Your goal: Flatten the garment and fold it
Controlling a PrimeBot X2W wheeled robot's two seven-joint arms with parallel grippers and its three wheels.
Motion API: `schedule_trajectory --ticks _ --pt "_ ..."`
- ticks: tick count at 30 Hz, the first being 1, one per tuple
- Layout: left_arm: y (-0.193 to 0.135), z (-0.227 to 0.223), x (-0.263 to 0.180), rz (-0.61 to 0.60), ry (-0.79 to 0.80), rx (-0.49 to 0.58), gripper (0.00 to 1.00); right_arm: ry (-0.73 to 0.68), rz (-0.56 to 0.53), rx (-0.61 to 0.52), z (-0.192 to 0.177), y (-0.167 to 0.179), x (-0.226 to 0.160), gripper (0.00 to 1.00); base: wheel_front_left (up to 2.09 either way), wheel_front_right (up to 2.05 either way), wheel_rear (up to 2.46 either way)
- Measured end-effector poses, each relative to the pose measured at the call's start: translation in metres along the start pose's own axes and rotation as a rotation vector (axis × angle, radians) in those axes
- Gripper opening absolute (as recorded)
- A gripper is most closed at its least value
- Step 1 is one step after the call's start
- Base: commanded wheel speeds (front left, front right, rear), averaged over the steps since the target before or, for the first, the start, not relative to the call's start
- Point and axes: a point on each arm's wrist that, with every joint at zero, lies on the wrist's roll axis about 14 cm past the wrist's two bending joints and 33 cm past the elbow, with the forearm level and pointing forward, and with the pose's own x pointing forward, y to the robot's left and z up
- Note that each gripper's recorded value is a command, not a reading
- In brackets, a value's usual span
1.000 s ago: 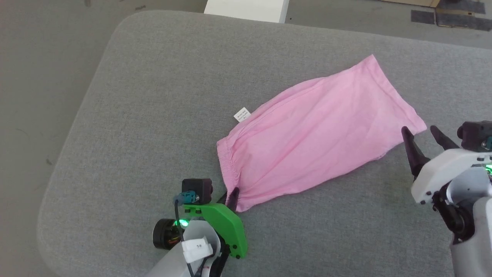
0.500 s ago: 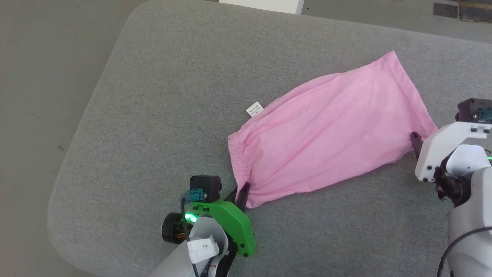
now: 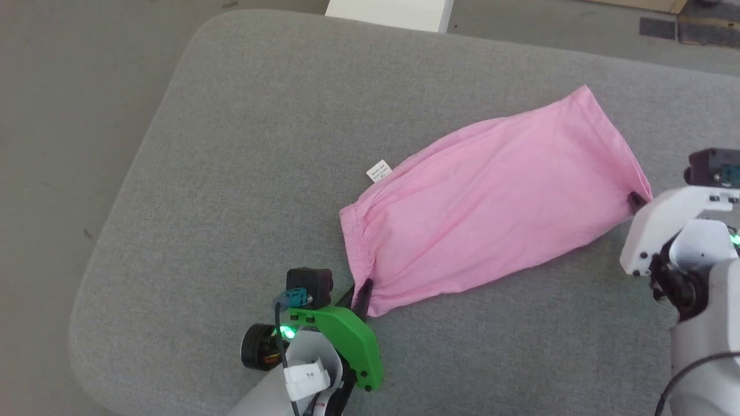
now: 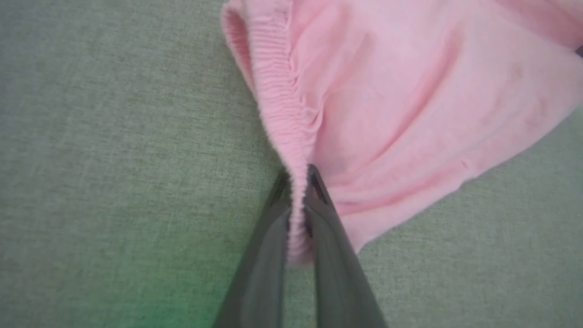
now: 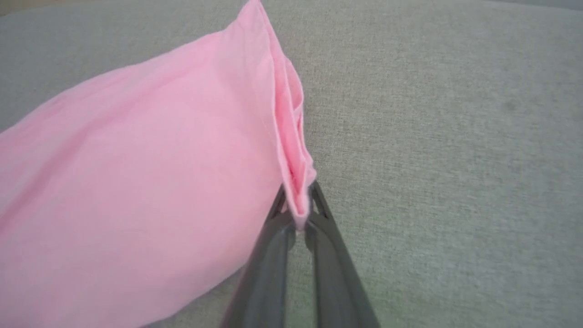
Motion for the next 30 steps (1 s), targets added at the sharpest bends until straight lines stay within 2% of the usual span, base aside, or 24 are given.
schedule_trajectory --ticks 7,12,19,27,28,29,30 --pt "-0.005 0.003 -0.013 -0.026 -0.011 0.023 0.00 -0.102 -0.023 0.029 0.001 -0.016 -0.047 0.00 0.00 0.00 0.00" --pt "-0.016 0.008 -0.021 -0.077 -0.010 0.052 0.00 -0.113 -0.086 0.053 -0.016 -0.043 -0.091 0.00 0.00 0.00 0.00" --pt "-0.034 0.006 -0.026 -0.139 0.030 0.076 0.00 -0.032 -0.113 0.184 -0.077 -0.067 -0.126 0.00 0.00 0.00 0.00" --pt "-0.046 -0.010 -0.031 -0.180 0.093 0.092 0.00 0.080 -0.097 0.280 -0.135 -0.062 -0.128 0.00 0.00 0.00 0.00" --pt "-0.048 -0.011 -0.031 -0.185 0.100 0.091 0.35 0.090 -0.093 0.280 -0.139 -0.060 -0.128 0.23 0.00 0.00 0.00" --pt "-0.049 -0.011 -0.031 -0.189 0.100 0.090 0.96 0.091 -0.090 0.276 -0.139 -0.059 -0.128 0.95 0.00 0.00 0.00" --pt "-0.050 -0.010 -0.031 -0.192 0.095 0.085 1.00 0.084 -0.090 0.276 -0.139 -0.059 -0.129 1.00 0.00 0.00 0.00"
